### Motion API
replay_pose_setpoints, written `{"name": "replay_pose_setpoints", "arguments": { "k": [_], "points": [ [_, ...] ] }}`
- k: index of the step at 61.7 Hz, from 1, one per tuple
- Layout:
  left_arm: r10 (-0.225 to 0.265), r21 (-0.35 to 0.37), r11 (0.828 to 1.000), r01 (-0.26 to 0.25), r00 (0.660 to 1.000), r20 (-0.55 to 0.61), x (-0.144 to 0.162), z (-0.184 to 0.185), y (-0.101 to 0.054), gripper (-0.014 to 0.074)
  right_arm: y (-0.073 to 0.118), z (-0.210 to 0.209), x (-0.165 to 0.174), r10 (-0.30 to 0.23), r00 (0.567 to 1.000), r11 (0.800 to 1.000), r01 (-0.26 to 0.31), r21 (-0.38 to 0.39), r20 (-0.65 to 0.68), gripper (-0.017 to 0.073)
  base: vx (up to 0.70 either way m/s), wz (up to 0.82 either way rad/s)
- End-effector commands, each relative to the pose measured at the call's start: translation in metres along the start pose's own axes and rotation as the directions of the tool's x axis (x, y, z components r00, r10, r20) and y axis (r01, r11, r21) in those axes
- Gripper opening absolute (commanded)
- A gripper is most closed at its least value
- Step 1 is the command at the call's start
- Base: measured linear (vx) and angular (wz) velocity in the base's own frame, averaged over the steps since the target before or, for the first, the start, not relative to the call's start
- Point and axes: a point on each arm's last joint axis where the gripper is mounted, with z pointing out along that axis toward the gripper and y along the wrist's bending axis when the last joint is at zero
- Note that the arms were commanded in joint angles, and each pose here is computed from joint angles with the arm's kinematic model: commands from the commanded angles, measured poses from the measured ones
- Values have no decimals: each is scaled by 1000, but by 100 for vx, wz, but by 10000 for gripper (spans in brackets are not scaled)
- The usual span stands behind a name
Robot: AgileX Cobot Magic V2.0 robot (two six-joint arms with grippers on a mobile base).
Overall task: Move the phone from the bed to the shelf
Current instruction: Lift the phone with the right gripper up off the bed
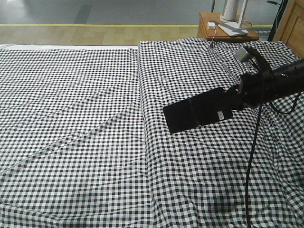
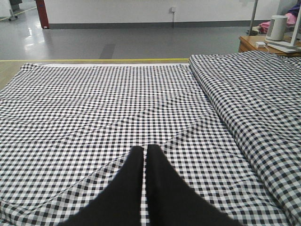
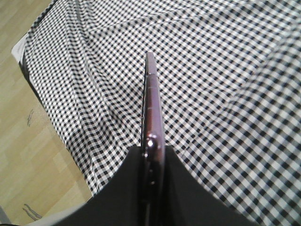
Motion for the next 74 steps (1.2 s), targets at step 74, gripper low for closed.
{"name": "replay_pose_setpoints", "arguments": {
  "k": [74],
  "points": [
    [-12,-2,1000,12,997,74,-6,0,0,1,208,-51,24,-289,929,918,337,-210,230,-1,0,0]
  ]
}}
